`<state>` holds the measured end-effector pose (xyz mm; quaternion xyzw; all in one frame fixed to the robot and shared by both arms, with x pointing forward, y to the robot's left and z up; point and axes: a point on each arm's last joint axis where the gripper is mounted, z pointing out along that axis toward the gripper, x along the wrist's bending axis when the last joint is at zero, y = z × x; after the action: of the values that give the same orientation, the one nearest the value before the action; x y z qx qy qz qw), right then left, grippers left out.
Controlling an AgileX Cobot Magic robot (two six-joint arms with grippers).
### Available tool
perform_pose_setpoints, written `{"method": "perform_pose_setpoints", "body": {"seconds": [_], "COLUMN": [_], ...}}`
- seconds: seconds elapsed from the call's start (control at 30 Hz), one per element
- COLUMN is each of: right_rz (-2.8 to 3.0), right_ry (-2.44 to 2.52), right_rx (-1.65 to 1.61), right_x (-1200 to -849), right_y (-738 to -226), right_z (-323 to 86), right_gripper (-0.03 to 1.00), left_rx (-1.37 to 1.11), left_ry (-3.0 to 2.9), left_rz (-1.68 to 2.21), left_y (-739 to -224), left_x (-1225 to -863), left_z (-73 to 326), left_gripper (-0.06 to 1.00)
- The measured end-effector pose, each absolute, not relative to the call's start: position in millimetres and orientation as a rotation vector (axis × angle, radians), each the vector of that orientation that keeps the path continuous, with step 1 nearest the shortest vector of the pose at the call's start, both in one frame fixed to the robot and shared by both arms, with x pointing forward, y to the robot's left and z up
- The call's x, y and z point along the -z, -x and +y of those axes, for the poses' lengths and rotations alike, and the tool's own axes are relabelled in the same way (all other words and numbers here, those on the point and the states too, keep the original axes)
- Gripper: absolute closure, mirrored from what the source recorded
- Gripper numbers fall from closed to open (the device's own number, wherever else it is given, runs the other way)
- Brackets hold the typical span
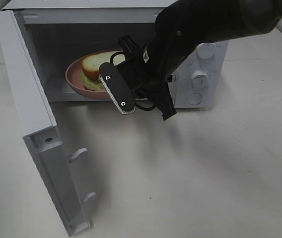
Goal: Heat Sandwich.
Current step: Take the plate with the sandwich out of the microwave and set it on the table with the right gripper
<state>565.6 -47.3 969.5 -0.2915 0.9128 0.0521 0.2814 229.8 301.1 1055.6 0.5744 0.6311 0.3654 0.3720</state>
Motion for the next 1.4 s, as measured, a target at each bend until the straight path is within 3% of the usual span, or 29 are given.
{"method": "perform_pose_setpoints", "body": {"seconds": [1.4], "right_rz": [2.37], "right_ry": [0.771], "right_rx": [-0.185], "right_x": [-1003], "right_y": [-421], "right_z": [-162], "right_gripper": [0.84], "left_rx": [-0.937], "left_ry": [-1.472], "left_rz": [1.618], "left_y": [-230], "left_x": [-1056], "left_z": [301], "left_gripper": [-0.05]}}
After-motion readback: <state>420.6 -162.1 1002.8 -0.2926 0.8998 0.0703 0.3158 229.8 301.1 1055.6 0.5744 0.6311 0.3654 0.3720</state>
